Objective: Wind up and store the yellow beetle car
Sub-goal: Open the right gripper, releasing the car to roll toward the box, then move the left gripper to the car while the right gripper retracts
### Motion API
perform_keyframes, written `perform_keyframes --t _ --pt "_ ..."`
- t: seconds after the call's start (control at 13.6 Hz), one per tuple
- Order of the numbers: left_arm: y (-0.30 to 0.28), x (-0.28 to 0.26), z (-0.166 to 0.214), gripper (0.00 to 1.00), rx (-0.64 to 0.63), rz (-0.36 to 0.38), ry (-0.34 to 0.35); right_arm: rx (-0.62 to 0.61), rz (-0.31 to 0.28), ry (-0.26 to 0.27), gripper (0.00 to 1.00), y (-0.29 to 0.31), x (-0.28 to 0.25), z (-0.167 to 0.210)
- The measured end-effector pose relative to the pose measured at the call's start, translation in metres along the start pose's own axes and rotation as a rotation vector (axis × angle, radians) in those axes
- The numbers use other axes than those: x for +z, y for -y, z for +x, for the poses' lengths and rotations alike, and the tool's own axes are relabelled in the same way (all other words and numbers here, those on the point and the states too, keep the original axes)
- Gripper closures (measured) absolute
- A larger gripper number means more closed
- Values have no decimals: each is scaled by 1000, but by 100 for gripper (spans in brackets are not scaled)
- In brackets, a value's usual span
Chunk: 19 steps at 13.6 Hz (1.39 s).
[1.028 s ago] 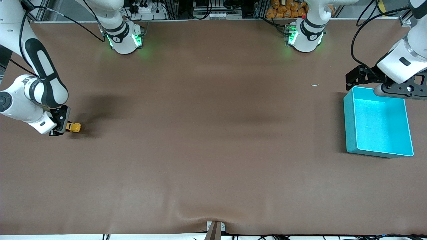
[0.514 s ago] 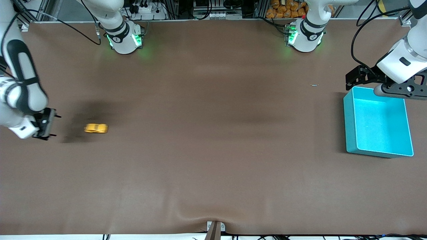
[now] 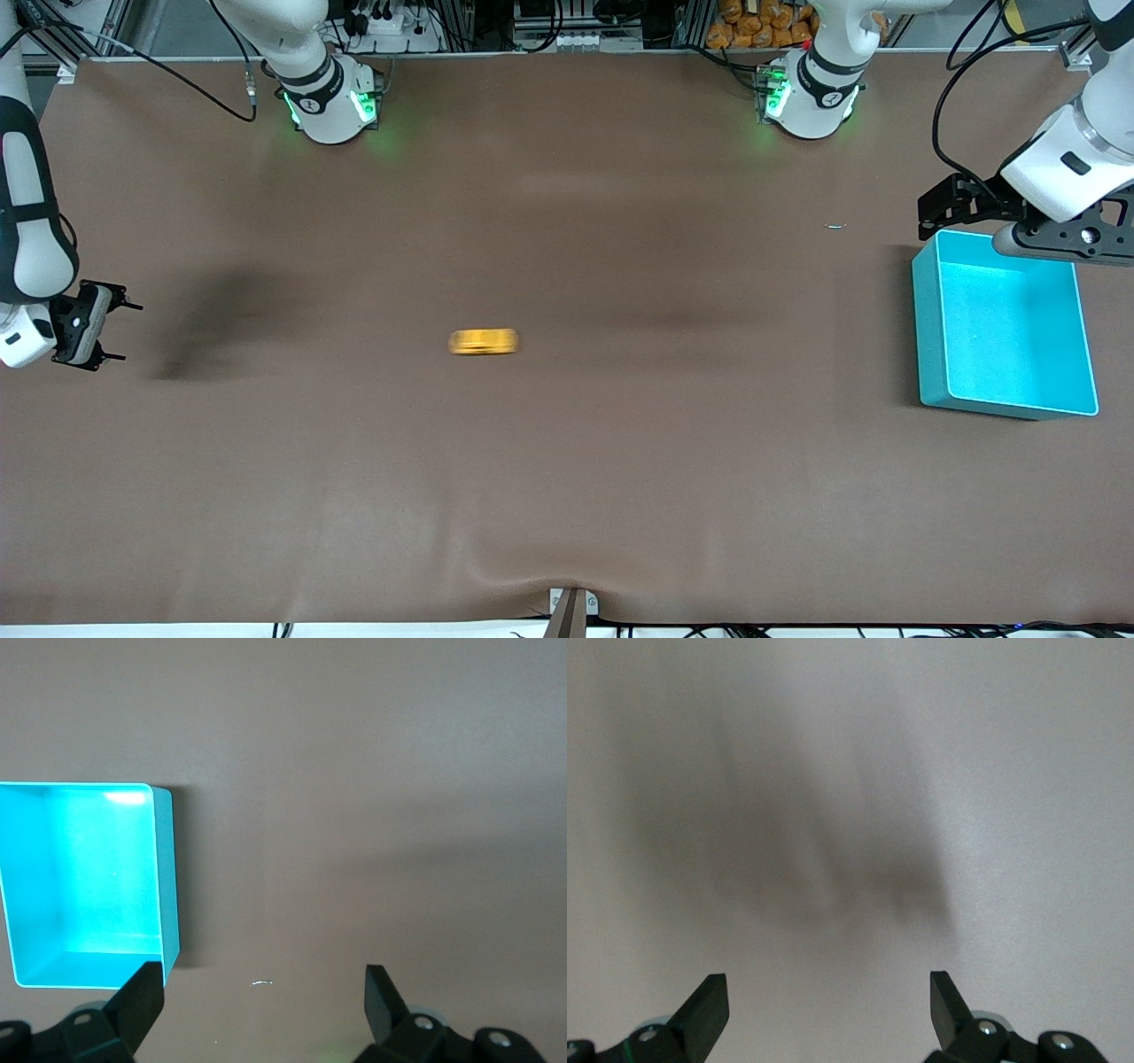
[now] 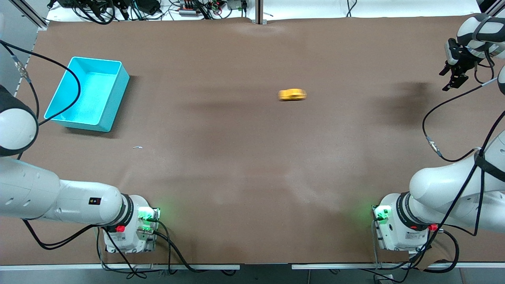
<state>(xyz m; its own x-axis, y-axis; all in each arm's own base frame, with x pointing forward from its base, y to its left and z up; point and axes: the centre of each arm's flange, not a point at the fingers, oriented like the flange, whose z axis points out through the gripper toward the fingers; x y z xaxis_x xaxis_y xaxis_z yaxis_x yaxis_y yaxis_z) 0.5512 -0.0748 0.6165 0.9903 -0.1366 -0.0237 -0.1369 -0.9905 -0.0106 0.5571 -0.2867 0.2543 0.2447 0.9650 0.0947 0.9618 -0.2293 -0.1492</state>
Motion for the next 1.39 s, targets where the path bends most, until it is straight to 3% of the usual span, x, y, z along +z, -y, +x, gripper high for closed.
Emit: perform_keyframes --t 0.29,0.59,0.88,1.1,1.39 --pt "14 5 2 0 -24 -1 9 25 -12 -42 0 -2 -5 3" --pt "16 9 5 0 -28 -2 17 36 -23 -49 0 -5 -13 4" --pt "18 12 6 0 -32 -2 21 116 -12 -89 0 -18 -55 19" --pt "32 17 7 0 -91 -3 31 233 -34 -99 0 -36 -125 71" --pt "37 44 7 0 -396 0 91 438 -90 -107 0 -31 -221 185"
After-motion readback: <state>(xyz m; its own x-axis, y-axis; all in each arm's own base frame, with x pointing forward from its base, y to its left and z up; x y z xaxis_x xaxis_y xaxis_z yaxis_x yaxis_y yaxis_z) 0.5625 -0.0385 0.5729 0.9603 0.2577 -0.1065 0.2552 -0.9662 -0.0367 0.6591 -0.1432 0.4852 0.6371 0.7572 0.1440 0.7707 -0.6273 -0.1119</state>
